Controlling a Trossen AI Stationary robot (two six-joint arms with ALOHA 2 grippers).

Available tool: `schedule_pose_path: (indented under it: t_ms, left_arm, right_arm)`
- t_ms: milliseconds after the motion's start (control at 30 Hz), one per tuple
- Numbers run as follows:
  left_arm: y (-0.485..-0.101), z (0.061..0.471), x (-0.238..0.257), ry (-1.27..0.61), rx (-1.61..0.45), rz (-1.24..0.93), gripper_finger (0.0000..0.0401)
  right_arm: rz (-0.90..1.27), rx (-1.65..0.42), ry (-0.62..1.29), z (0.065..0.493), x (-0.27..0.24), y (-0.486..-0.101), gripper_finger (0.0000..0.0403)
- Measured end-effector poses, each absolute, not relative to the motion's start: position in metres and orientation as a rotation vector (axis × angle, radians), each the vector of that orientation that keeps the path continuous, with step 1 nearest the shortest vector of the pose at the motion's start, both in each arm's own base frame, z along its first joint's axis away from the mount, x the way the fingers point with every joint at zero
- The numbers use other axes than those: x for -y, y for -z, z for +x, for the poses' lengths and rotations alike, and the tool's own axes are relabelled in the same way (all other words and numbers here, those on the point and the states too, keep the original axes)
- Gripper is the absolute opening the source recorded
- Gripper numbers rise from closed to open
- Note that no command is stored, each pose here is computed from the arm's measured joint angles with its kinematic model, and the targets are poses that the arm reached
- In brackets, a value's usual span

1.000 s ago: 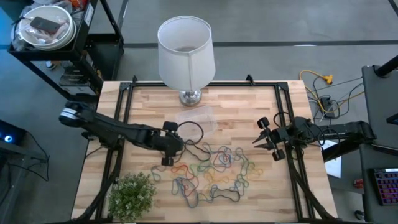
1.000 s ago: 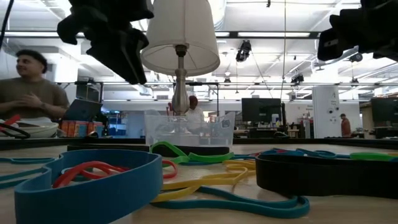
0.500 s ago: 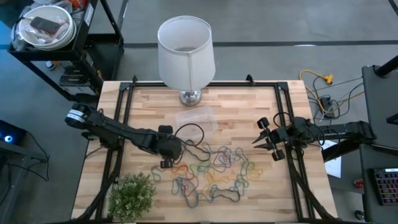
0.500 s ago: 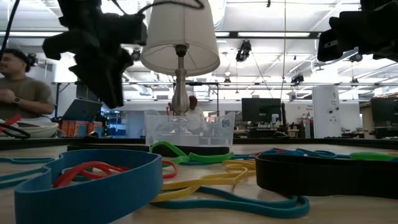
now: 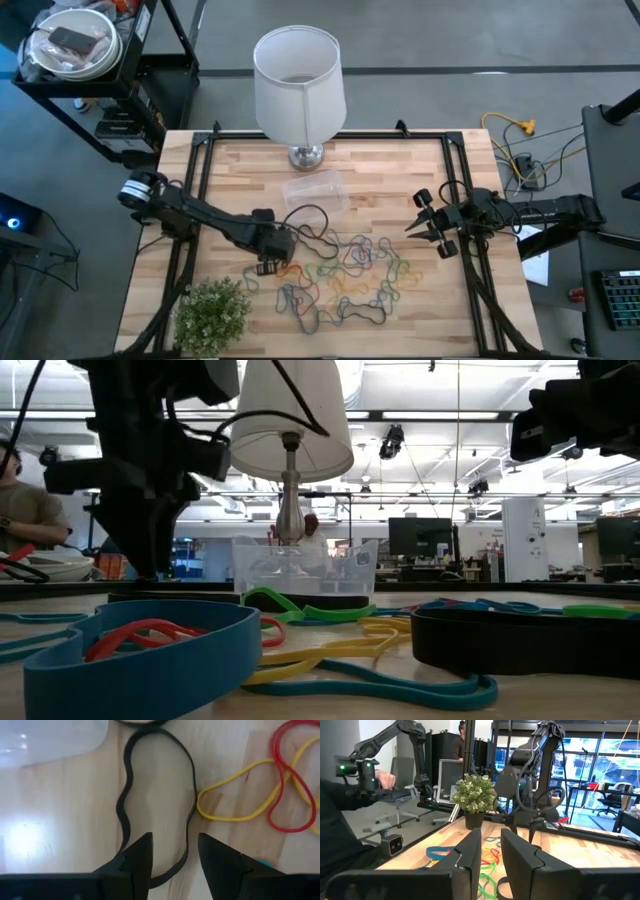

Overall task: Pick and place rubber bands into bin
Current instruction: Put the black rubber band into the transparent container

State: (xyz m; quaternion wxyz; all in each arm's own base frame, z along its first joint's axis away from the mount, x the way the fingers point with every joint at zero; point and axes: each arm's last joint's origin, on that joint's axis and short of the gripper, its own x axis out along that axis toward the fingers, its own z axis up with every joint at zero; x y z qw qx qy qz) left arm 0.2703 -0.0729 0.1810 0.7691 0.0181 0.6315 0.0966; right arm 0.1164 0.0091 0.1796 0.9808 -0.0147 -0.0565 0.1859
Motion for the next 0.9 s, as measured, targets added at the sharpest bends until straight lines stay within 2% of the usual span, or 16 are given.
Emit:
schedule_pose_path:
  t_ms: [700, 800, 900]
  left_arm:
    - [-0.151, 0.278, 0.076, -0.228, -1.468, 0.035, 0.0140]
    - [-0.151, 0.278, 0.076, -0.225, -1.468, 0.036, 0.0126]
    - [-0.153, 0.277, 0.076, -0.222, -1.469, 0.035, 0.0093]
  right_arm:
    - [-0.025, 0.110, -0.373, 0.117, -0.009, -0.179, 0.0068]
    - [-0.025, 0.109, -0.373, 0.117, -0.009, -0.179, 0.0068]
    - [-0.023, 0.108, -0.374, 0.117, -0.009, -0.179, 0.0068]
